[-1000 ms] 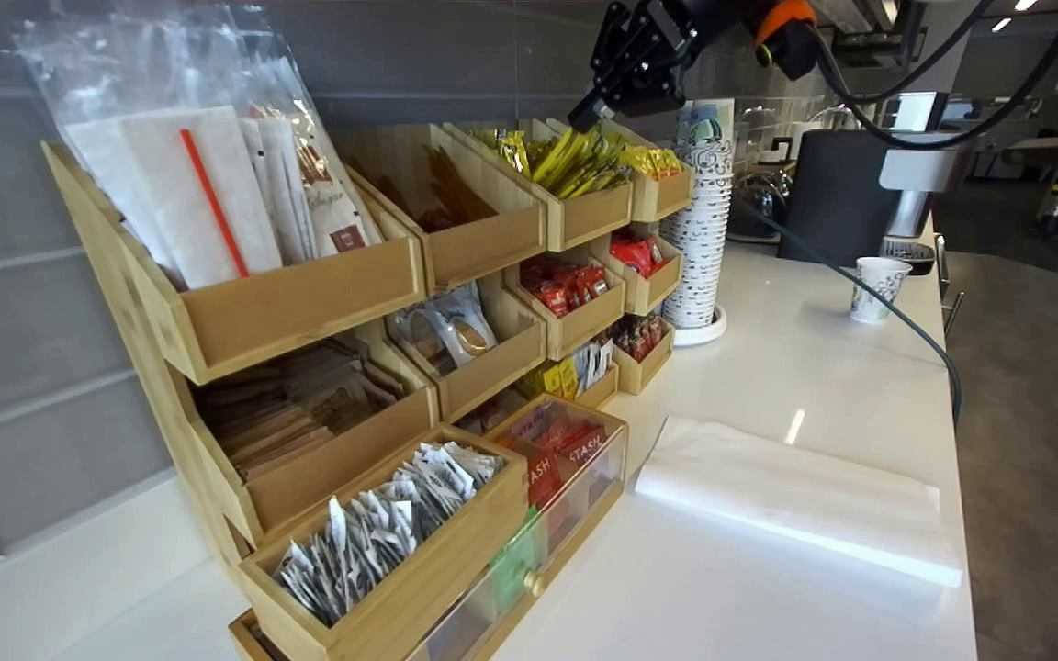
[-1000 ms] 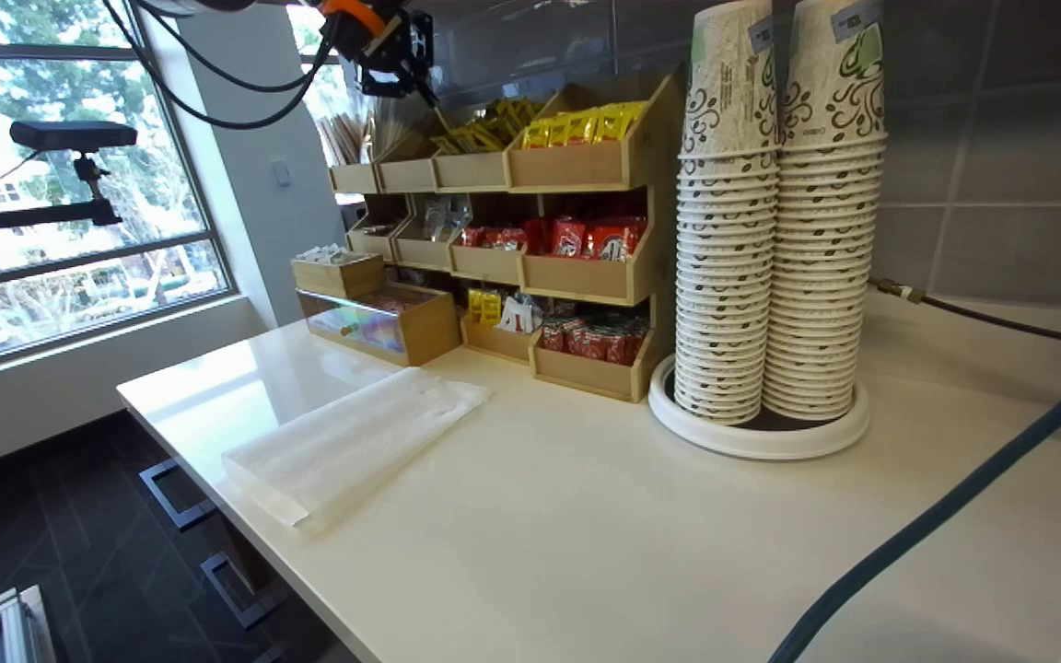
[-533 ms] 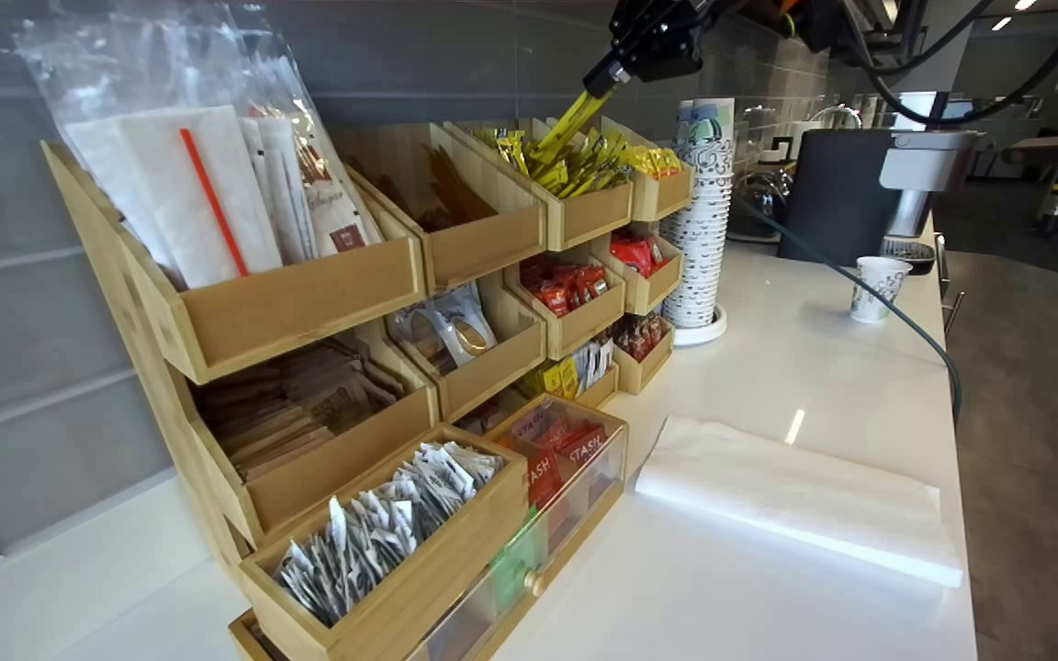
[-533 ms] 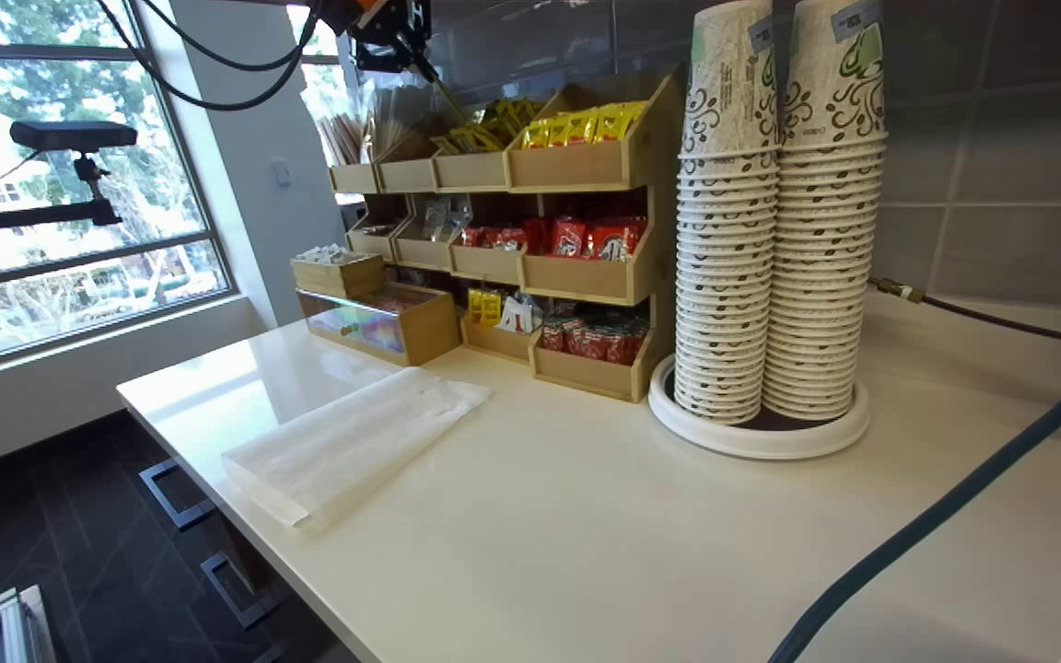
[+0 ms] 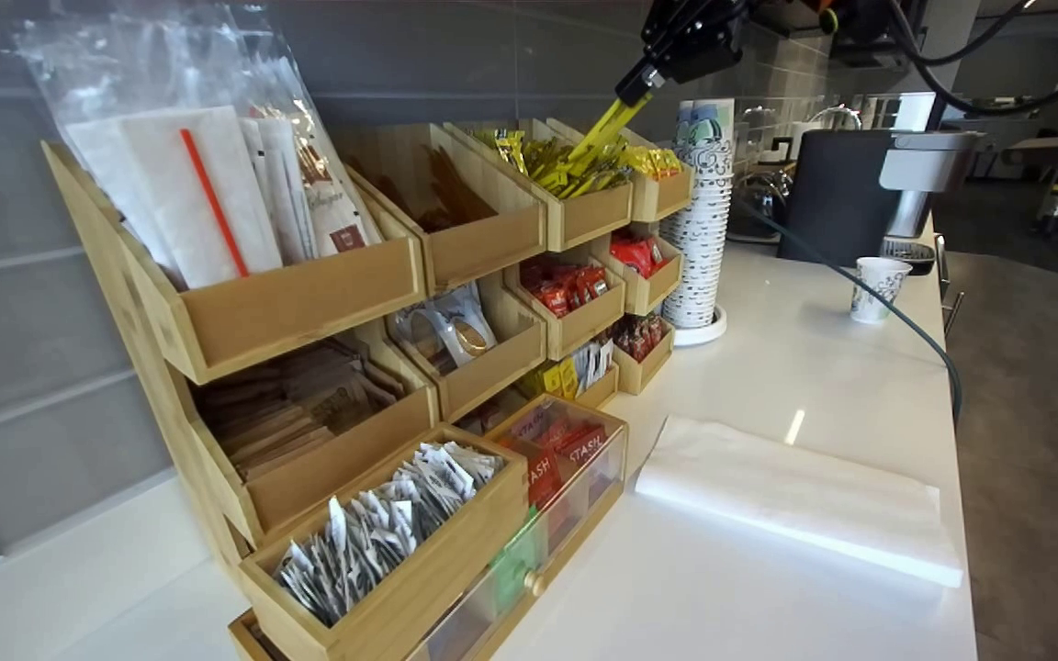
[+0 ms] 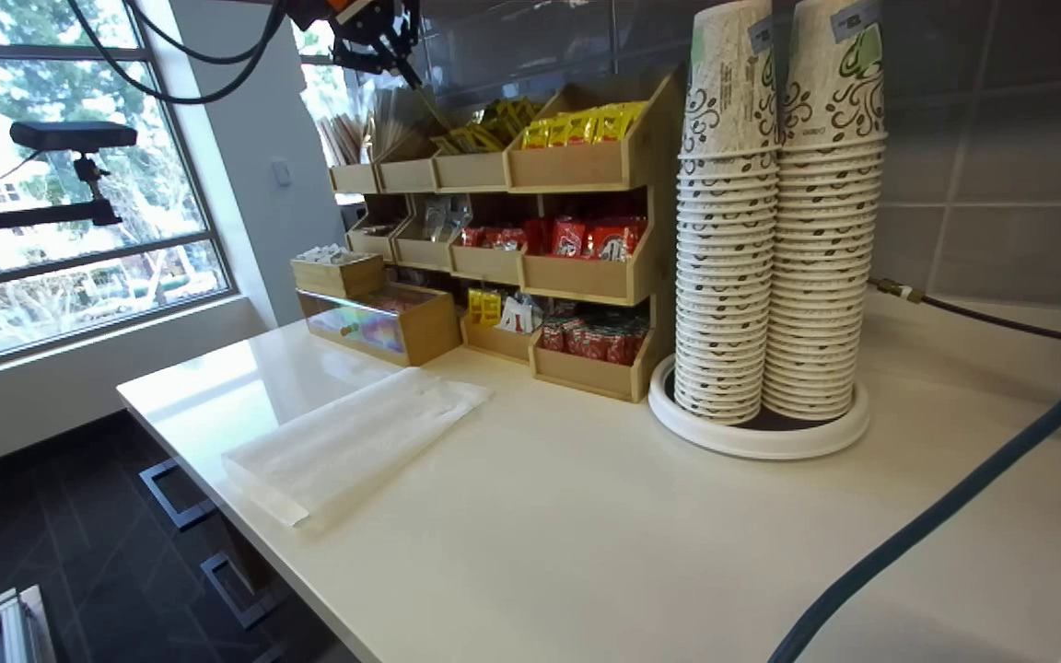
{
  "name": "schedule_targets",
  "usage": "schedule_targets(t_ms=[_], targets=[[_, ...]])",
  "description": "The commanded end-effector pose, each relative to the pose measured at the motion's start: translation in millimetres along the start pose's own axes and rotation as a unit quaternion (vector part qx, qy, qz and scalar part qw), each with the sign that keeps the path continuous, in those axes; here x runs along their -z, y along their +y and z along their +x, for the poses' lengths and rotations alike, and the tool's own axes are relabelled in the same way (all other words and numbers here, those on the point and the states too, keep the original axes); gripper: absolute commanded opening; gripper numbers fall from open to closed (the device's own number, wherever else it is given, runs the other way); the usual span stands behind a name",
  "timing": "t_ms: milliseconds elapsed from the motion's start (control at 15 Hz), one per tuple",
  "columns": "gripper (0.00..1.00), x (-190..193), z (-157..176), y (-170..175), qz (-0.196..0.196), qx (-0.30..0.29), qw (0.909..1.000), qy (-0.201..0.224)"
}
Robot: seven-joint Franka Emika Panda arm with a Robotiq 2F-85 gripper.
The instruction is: Remove a yellow sachet from the top shelf and put it on the counter
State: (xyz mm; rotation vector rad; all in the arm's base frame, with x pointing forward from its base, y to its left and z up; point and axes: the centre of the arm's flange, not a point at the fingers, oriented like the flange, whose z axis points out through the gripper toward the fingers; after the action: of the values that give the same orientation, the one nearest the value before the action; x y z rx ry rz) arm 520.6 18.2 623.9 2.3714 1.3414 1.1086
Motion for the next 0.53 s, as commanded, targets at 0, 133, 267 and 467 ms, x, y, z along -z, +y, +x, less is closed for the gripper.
schedule_targets(t_ms=[0,133,267,467], targets=[[0.00,37,-12,1,0.009,-0.053,0.9983,0.021],[0.00,46,-21,1,0.008,-0.069,0.9971,0.031],[0.00,55,-29,0,-0.001,-0.080,0.9962,0.036],[0.00,72,-40,0,-0.012,-0.094,0.9948,0.036]])
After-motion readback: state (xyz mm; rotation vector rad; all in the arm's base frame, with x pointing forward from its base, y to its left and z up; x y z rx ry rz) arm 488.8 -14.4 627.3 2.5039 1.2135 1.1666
